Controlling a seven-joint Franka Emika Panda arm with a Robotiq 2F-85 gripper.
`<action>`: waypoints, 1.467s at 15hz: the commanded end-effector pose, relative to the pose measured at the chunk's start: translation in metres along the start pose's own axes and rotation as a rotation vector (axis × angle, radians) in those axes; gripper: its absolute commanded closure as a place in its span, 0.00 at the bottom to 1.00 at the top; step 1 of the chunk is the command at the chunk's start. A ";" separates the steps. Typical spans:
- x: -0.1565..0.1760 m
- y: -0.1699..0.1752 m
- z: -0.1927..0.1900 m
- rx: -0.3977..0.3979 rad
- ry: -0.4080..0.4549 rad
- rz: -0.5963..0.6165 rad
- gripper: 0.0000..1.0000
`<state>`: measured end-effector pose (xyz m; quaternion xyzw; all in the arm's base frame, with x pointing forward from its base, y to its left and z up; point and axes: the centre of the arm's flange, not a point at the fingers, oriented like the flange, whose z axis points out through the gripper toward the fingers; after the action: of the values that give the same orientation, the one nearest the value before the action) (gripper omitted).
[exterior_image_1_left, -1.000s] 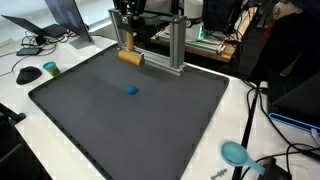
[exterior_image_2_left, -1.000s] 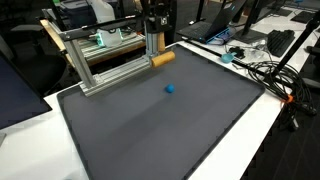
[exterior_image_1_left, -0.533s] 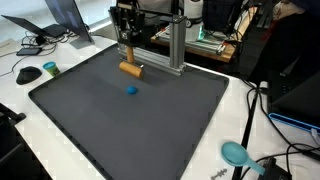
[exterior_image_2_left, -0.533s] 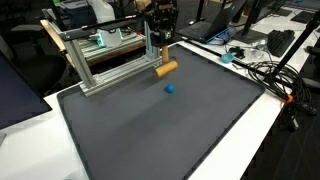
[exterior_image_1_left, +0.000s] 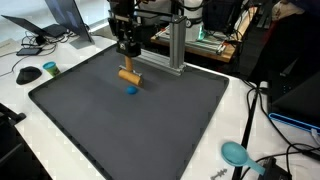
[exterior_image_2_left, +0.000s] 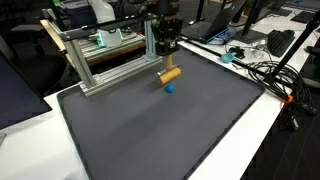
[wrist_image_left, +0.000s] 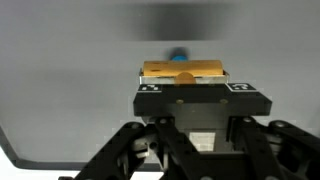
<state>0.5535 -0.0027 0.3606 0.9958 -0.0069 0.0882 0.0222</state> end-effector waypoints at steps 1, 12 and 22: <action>0.014 -0.003 0.004 0.026 0.022 0.002 0.78; 0.016 -0.004 0.024 0.031 0.012 0.013 0.78; 0.016 -0.004 0.034 0.034 0.003 0.017 0.78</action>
<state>0.5661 -0.0003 0.3306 0.9966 -0.0128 0.0801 0.0118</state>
